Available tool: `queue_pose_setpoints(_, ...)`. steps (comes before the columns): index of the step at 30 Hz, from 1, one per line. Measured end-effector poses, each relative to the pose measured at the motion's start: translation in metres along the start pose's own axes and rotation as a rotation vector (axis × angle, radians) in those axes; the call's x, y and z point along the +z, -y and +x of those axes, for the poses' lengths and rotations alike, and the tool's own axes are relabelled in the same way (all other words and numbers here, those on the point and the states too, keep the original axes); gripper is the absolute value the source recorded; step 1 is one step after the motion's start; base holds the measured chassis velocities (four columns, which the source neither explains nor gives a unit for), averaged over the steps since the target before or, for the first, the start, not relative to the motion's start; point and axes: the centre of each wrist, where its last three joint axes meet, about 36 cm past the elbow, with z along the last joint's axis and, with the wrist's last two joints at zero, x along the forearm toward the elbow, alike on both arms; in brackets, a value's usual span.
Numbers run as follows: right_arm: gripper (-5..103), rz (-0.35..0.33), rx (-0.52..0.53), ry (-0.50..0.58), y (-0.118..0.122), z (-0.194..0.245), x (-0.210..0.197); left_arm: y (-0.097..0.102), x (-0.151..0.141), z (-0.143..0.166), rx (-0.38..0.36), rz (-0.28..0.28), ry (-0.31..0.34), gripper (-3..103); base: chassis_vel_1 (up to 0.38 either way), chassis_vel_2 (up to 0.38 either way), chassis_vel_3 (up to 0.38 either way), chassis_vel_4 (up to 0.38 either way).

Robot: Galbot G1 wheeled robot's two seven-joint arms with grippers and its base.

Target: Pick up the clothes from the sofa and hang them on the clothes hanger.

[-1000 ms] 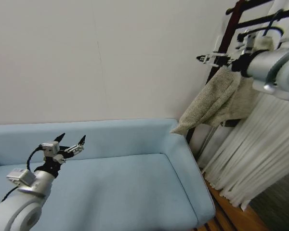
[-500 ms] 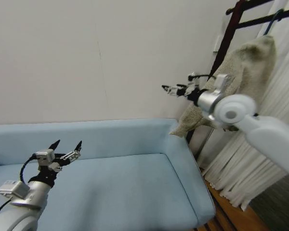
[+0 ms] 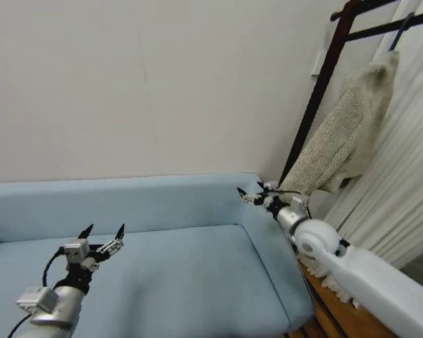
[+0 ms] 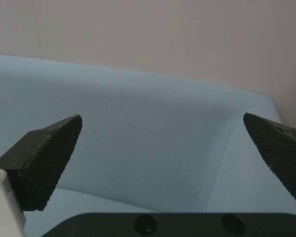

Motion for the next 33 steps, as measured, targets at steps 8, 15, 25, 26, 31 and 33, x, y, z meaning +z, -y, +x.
queue_pose_setpoints(8,100,-0.026,0.054,-0.007,-0.032,0.059,0.007,0.014,0.01,0.016,-0.027,-0.033,-0.016,100,0.0,0.0,0.0,0.0)
queue_pose_setpoints(15,100,-0.091,0.075,-0.066,-0.053,0.12,-0.012,0.016,0.018,0.023,-0.01,-0.074,-0.037,100,0.0,0.0,0.0,0.0)
queue_pose_setpoints(25,100,-0.129,0.16,0.011,-0.066,0.114,0.01,0.043,0.03,0.036,0.072,-0.043,-0.072,100,0.0,0.0,0.0,0.0)
queue_pose_setpoints(26,100,-0.122,0.168,0.014,-0.066,0.113,0.01,0.045,0.029,0.037,0.078,-0.04,-0.071,100,0.0,0.0,0.0,0.0)
queue_pose_setpoints(31,100,-0.103,0.189,0.009,-0.069,0.115,0.012,0.048,0.023,0.038,0.089,-0.045,-0.068,100,0.0,0.0,0.0,0.0)
queue_pose_setpoints(33,100,-0.103,0.191,0.009,-0.069,0.115,0.012,0.048,0.022,0.038,0.087,-0.049,-0.068,100,0.0,0.0,0.0,0.0)
